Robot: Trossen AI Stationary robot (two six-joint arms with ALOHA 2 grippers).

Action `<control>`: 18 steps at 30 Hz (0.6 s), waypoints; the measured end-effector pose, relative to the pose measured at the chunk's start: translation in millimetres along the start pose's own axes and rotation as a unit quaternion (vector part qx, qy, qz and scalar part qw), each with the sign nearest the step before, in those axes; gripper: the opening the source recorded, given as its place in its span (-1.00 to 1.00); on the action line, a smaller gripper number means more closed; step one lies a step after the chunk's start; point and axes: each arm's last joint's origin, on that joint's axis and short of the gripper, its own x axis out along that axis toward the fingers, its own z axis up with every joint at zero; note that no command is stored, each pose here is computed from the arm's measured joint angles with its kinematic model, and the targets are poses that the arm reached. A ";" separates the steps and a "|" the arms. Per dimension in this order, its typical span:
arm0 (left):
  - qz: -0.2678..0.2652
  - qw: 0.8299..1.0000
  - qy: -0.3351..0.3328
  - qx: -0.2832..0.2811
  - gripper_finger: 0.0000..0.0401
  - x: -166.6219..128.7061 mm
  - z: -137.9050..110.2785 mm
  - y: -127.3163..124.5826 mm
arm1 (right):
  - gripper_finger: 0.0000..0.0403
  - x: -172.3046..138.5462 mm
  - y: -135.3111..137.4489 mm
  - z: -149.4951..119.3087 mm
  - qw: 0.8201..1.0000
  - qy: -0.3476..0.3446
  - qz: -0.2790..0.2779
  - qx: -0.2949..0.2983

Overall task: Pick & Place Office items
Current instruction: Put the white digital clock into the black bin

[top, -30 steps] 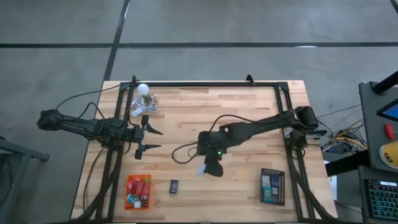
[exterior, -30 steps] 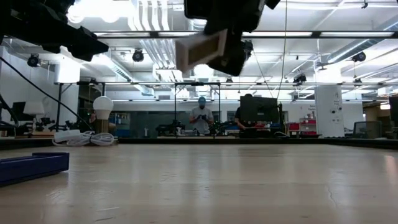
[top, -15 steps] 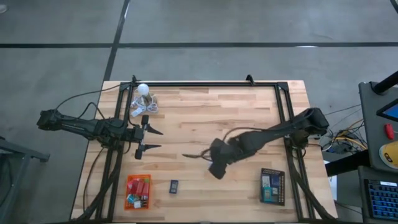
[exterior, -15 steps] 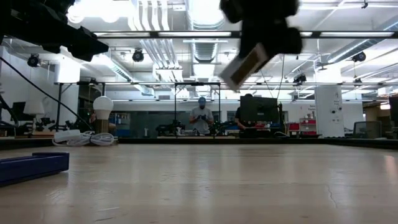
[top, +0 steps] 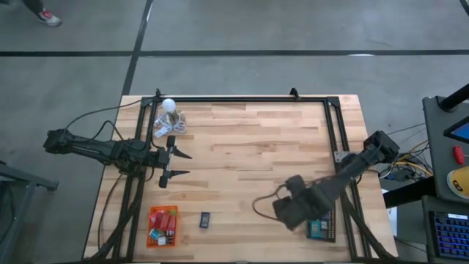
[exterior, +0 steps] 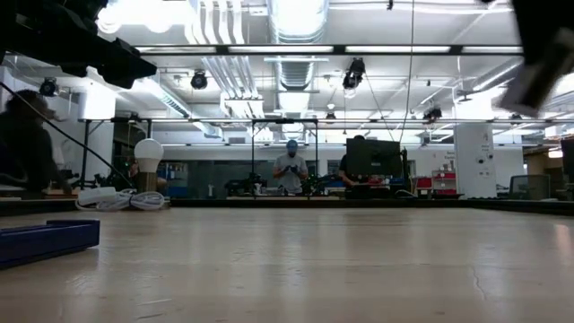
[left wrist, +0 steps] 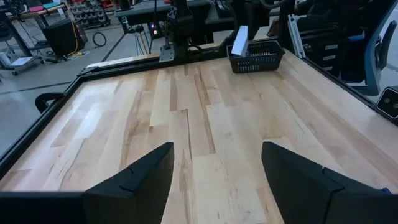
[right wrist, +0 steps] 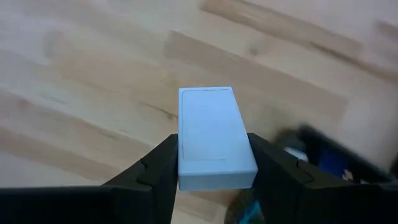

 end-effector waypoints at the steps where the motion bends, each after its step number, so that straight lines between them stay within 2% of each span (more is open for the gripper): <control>1: 0.000 1.000 0.000 0.000 0.24 0.0 -0.1 0.0 | -0.19 -1.1 -3.7 -6.6 1.000 -0.005 -0.008 0.017; 4: 0.000 1.000 0.000 0.000 0.24 0.0 0.0 0.0 | -0.17 -4.5 -14.2 -27.6 0.998 -0.024 -0.017 0.062; 8: 0.000 1.000 0.000 0.000 0.24 0.0 0.0 0.0 | -0.17 -9.1 -26.1 -55.8 0.996 -0.029 -0.006 0.088; 10: 0.000 1.000 0.000 0.000 0.24 -0.1 0.1 0.1 | -0.17 -9.8 -34.4 -67.4 0.994 -0.038 -0.018 0.104; 15: 0.000 1.000 0.000 0.000 0.24 0.0 0.0 0.0 | -0.17 -7.4 -52.2 -84.3 0.992 -0.066 -0.076 0.074; 18: 0.000 1.000 0.000 0.000 0.24 0.0 0.0 0.0 | -0.20 -2.6 -52.7 -89.4 0.991 -0.065 -0.095 0.071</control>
